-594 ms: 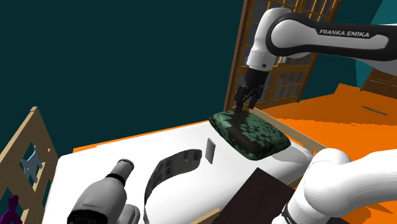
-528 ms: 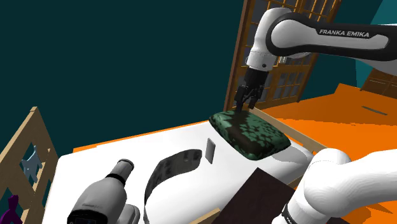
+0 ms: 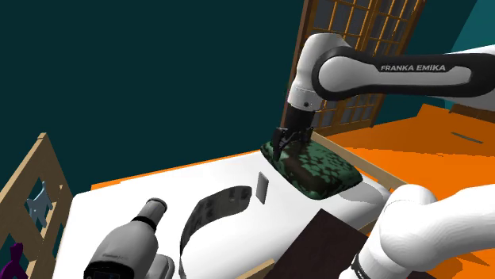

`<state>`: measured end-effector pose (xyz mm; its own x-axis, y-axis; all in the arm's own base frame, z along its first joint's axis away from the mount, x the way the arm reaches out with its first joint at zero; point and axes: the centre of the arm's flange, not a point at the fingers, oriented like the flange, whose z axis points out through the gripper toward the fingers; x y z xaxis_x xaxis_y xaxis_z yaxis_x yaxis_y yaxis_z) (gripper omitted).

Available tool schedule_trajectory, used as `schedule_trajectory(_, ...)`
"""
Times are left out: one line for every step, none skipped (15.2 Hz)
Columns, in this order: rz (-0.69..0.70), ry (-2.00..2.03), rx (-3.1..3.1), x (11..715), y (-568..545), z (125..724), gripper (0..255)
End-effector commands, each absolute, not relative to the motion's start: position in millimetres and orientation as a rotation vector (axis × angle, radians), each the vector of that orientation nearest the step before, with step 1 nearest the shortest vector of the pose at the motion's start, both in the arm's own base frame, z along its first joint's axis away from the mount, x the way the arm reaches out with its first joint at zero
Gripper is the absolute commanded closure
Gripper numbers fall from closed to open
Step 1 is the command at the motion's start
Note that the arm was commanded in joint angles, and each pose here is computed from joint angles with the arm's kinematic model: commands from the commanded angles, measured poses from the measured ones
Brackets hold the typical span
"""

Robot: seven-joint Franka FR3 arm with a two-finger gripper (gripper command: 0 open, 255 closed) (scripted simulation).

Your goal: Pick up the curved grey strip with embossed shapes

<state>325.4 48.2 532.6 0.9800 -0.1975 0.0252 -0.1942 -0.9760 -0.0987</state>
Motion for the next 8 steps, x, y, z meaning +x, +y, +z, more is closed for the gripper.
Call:
schedule_trajectory(-0.059, 0.349, -3.023, 330.1, 69.8, 515.7, 0)
schedule_trajectory(-0.061, 0.370, -3.019, 332.6, 80.0, 507.8, 0)
schedule_trajectory(-0.063, 0.392, -3.016, 335.2, 90.2, 500.0, 0)
schedule_trajectory(-0.064, 0.414, -3.012, 338.0, 100.3, 492.2, 0)
schedule_trajectory(-0.066, 0.435, -3.008, 340.9, 110.5, 484.3, 0)
schedule_trajectory(-0.068, 0.457, -3.004, 344.0, 120.6, 476.5, 0)
schedule_trajectory(-0.070, 0.478, -3.000, 347.2, 130.6, 468.7, 0)
schedule_trajectory(-0.072, 0.500, -2.996, 350.6, 140.6, 460.9, 0)
